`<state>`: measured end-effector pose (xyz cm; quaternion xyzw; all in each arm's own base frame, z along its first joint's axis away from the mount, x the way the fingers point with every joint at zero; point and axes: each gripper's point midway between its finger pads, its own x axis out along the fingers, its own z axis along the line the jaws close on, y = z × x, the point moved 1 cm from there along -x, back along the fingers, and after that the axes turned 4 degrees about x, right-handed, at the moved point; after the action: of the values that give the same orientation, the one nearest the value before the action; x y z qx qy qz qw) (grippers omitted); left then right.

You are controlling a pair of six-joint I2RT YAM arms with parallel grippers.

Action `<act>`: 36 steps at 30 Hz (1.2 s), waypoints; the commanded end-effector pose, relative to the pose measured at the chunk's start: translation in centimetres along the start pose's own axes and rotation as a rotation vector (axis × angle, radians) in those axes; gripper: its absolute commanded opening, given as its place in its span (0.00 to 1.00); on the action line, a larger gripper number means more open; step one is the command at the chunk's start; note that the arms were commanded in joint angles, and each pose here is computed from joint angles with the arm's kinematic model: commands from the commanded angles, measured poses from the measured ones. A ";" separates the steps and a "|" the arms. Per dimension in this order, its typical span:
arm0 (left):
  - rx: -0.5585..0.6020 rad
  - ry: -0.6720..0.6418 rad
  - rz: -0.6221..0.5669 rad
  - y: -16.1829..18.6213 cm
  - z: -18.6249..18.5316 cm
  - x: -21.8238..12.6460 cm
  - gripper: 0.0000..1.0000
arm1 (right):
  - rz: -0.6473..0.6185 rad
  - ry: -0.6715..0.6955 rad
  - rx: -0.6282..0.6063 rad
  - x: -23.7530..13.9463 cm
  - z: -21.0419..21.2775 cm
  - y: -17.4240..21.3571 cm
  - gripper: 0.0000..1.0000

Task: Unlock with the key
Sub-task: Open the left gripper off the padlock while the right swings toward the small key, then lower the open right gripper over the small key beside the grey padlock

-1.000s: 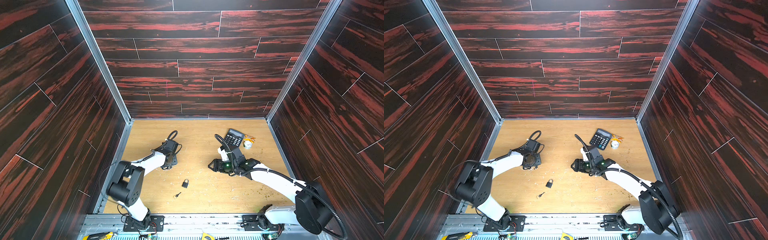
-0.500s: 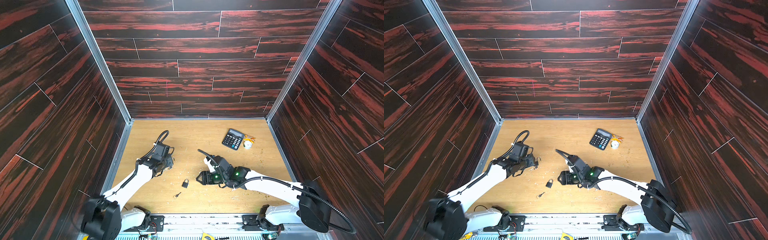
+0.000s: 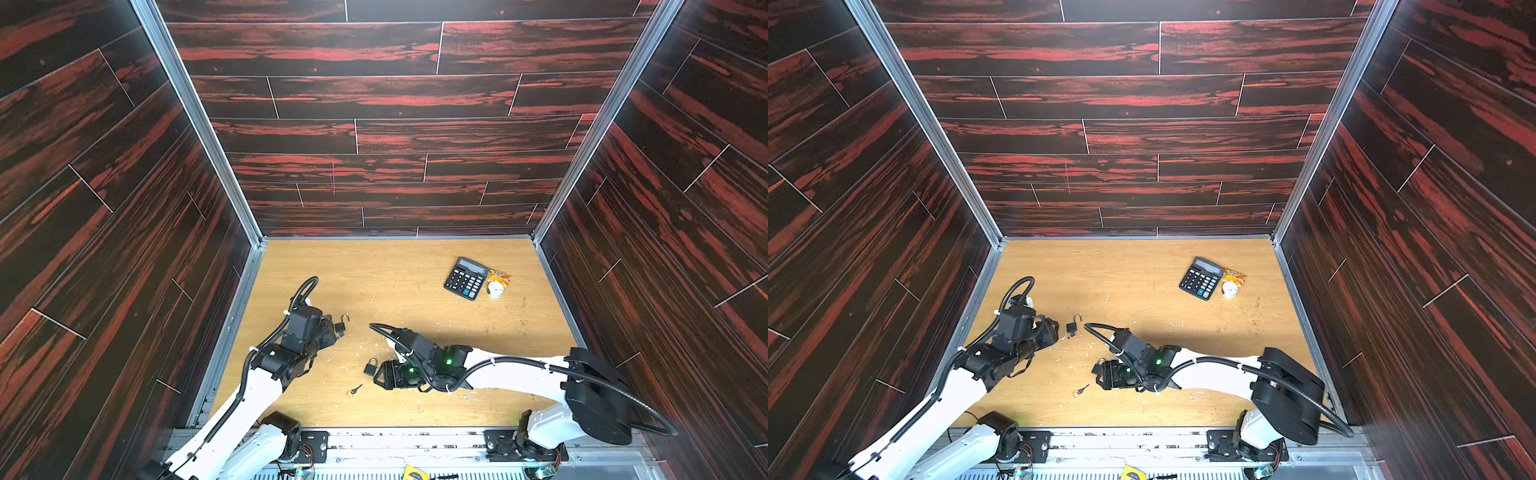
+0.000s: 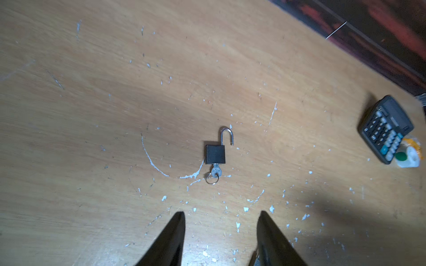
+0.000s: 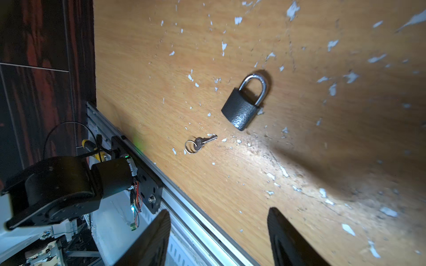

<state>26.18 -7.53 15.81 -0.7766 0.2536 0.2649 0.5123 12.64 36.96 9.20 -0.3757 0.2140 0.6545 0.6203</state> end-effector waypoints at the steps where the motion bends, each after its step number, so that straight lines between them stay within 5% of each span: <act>1: -0.023 -0.036 -0.018 0.2 1.2 -0.6 0.53 | 0.033 -0.023 0.003 1.3 1.4 -0.1 0.69; 36: -0.052 -0.180 -0.165 -1.8 4.7 -6.1 0.53 | 0.254 -0.008 -0.068 8.6 3.7 2.9 0.68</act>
<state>22.59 -2.73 17.90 -0.7783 0.1605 0.2971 0.5294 10.28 44.64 5.49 -0.3623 0.2231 0.7276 0.5381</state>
